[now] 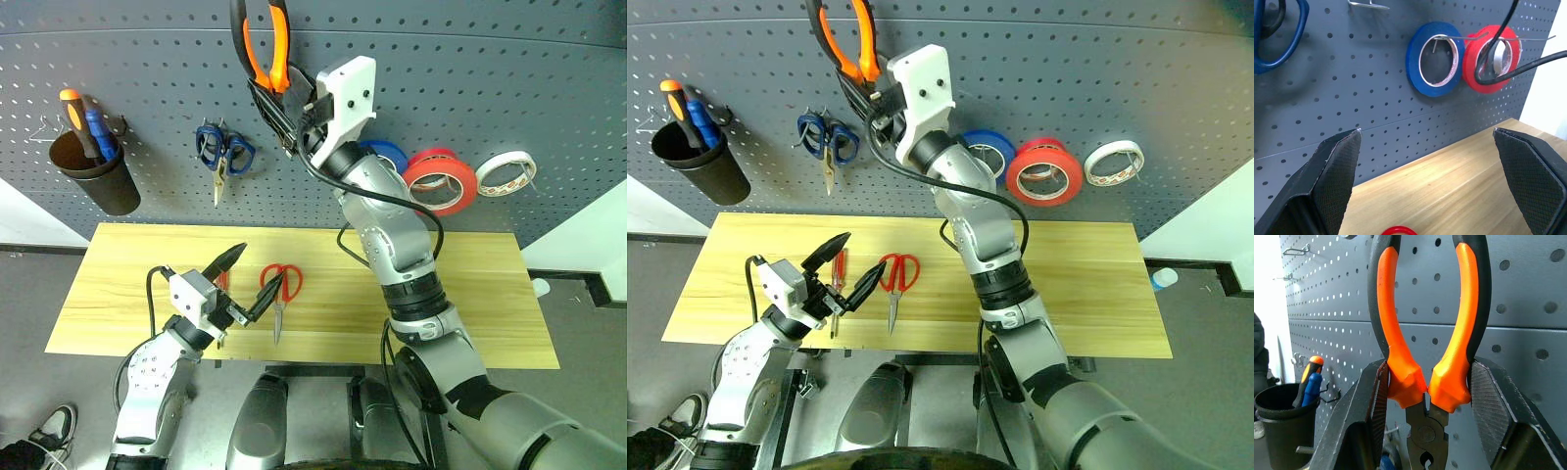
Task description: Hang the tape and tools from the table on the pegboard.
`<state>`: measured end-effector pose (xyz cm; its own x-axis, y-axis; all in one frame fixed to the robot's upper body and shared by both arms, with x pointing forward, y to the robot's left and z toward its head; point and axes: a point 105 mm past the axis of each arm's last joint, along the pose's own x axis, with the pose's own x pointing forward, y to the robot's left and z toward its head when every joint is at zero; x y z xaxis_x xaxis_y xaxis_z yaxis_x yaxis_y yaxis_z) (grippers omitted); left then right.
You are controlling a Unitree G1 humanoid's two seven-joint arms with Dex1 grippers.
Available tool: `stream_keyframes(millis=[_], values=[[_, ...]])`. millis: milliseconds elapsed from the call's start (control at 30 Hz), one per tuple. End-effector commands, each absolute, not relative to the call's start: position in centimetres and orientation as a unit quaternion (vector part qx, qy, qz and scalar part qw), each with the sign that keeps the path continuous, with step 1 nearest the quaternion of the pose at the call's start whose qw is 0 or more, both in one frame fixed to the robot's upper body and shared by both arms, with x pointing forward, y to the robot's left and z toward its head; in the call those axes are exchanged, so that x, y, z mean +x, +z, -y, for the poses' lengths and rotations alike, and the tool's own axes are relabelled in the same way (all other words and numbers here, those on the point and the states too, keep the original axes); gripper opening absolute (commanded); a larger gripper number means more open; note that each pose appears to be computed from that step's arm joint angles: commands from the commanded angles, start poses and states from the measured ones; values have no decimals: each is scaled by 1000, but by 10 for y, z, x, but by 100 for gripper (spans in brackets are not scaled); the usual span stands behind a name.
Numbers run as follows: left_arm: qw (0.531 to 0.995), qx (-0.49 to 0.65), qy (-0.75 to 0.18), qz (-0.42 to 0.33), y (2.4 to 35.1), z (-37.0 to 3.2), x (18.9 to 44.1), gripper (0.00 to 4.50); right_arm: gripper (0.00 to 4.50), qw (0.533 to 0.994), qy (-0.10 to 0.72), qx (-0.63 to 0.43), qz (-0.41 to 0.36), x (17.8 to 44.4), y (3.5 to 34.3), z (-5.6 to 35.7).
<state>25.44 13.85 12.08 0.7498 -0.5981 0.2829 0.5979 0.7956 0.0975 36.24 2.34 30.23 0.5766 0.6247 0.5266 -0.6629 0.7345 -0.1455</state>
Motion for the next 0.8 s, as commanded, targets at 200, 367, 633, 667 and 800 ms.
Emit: stream_keyframes(millis=[200, 367, 633, 667, 800], values=[[928, 1, -324, 183, 138, -136, 247, 450, 205, 885, 343, 38, 312, 367, 317, -24], [927, -1, -325, 187, 140, -134, 246, 450, 205, 895, 325, 39, 303, 374, 312, -21], [924, -9, -320, 208, 147, -137, 245, 450, 205, 899, 317, 40, 300, 375, 310, -18], [925, -5, -316, 212, 147, -138, 247, 450, 205, 899, 318, 40, 300, 375, 310, -18], [925, -2, -299, 235, 153, -140, 249, 450, 205, 899, 318, 39, 298, 375, 309, -19]])
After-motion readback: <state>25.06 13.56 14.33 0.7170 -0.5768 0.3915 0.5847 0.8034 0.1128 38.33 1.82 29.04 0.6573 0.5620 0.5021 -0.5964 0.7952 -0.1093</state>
